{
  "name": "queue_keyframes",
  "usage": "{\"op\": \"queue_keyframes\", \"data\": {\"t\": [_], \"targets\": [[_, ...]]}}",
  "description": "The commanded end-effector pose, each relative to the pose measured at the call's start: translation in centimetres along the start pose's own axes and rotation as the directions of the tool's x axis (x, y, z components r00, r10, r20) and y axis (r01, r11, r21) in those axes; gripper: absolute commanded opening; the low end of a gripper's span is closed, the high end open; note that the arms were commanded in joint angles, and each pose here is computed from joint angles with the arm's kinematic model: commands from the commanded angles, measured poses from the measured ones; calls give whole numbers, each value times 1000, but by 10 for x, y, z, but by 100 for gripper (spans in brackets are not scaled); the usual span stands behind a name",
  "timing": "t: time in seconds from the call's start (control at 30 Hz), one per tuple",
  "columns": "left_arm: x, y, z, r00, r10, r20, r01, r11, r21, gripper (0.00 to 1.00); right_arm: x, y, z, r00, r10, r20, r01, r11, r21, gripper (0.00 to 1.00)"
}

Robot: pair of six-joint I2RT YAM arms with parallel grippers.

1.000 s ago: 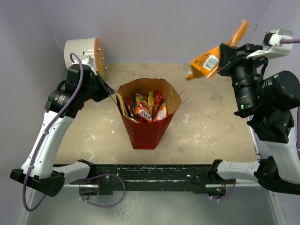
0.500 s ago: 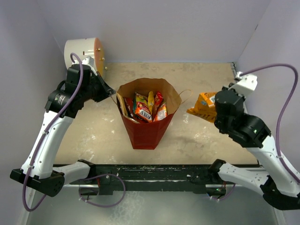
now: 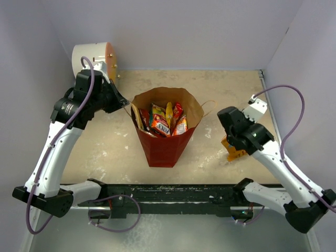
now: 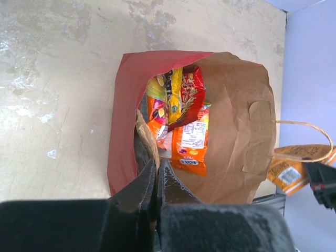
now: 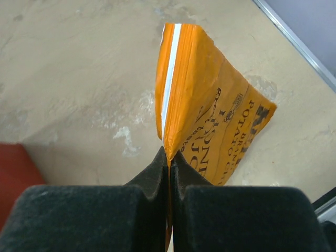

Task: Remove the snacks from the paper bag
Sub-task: Place the snack at the center of the board, then take out the snack from the paper bag.

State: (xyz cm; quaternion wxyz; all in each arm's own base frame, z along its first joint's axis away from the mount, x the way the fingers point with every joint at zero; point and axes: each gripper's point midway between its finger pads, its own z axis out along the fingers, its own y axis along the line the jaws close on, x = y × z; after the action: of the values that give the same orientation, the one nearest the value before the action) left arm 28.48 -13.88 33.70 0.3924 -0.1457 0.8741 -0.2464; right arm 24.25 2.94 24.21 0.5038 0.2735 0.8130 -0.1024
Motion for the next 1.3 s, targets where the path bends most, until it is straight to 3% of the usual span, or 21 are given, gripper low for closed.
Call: {"op": "queue_keyframes", "data": {"t": [0.0, 0.2, 0.33, 0.4, 0.47, 0.57, 0.73, 0.97, 1.13, 1.27], "targets": [[-33, -19, -16, 991, 67, 117, -73, 996, 54, 0, -16, 17, 47, 990, 144, -7, -144, 989, 33, 0], [-37, -20, -10, 988, 98, 116, -105, 993, 48, 0, -38, 55, 155, 982, 181, -61, -175, 980, 91, 1], [-38, -24, -4, 987, 115, 108, -122, 991, 62, 0, -46, 85, 245, 980, 157, -124, -140, 981, 136, 8], [-37, -25, -2, 988, 118, 99, -125, 990, 68, 0, -56, 110, 285, 982, 122, -147, -109, 990, 90, 23], [-35, -25, -1, 989, 116, 90, -122, 990, 74, 0, -64, 132, 315, 977, 99, -187, -93, 995, 38, 44], [-34, -24, -4, 989, 115, 93, -122, 990, 70, 0, -69, 145, 331, 962, 96, -255, -104, 994, -18, 56], [-34, -21, -8, 990, 103, 100, -109, 992, 58, 0, -84, 155, 298, 964, 83, -252, -125, 980, -156, 63], [-31, -22, -11, 992, 70, 102, -78, 994, 76, 0, -59, 127, 227, 942, 58, -330, -137, 965, -223, 64], [-33, -29, -11, 992, 70, 109, -82, 991, 105, 0, -56, 113, 149, 928, -72, -366, -82, 917, -390, 67], [-32, -32, -10, 993, 62, 104, -75, 989, 124, 0, -78, 102, 78, 944, -174, -281, -8, 838, -546, 68]]}}
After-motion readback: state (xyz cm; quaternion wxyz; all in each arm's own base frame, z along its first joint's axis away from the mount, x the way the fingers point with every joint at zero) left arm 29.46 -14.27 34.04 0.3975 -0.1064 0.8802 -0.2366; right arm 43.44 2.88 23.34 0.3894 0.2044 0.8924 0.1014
